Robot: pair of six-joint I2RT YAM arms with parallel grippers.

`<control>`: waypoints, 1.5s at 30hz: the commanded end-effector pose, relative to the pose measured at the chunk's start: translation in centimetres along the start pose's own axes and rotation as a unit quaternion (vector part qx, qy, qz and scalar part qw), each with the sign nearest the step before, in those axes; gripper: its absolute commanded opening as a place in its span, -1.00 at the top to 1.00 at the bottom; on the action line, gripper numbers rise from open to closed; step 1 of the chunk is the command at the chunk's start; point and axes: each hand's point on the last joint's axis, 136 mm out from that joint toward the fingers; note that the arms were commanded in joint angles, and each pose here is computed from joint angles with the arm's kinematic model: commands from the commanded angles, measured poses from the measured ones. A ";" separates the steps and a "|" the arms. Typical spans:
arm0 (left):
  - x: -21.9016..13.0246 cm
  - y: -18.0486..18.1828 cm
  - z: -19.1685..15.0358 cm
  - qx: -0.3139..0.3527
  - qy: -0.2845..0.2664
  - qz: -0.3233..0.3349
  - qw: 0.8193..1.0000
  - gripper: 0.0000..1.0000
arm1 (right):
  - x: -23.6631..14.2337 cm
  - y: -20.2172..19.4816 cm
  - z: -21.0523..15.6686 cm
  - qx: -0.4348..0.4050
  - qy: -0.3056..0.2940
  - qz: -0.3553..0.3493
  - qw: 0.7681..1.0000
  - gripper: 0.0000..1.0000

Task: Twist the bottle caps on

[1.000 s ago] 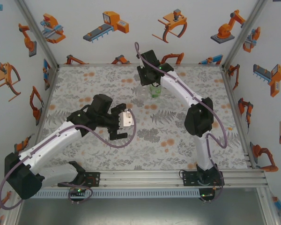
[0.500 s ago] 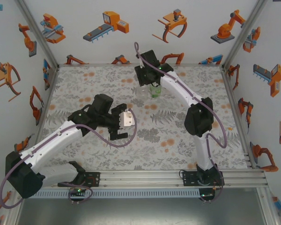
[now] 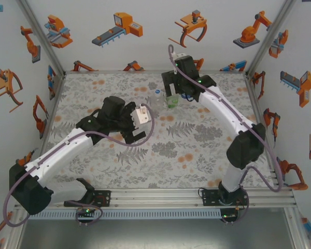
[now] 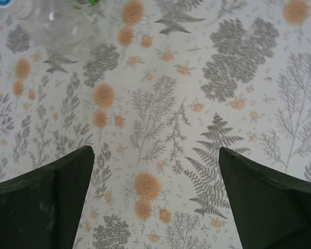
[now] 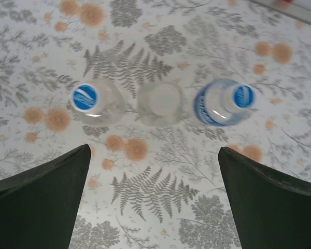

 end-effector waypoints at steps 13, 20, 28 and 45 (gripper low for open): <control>-2.9 6.1 -15.6 -0.252 0.099 0.288 0.918 -0.94 | 0.8 -17.4 -9.9 0.074 -0.088 -0.151 0.982 -0.99; -2.9 6.1 -22.3 -0.288 0.108 0.352 0.884 -0.94 | 2.6 -20.7 -12.7 0.077 -0.098 -0.186 0.975 -0.99; -3.6 7.3 -25.9 -0.332 0.047 0.385 0.860 -0.94 | 2.6 -22.6 -11.9 0.074 -0.118 -0.199 0.970 -0.99; -1.6 8.0 -27.6 -0.380 -0.009 0.348 0.857 -0.94 | 2.3 -24.8 -17.5 0.123 -0.135 -0.174 0.968 -0.99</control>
Point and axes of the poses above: each hand's point on the last joint's axis, 136 mm out from that joint toward the fingers, its own x axis out along the fingers, its own y axis along the line the jaws close on, z = x × y, and after that the axes turned 14 degrees about x, right-handed
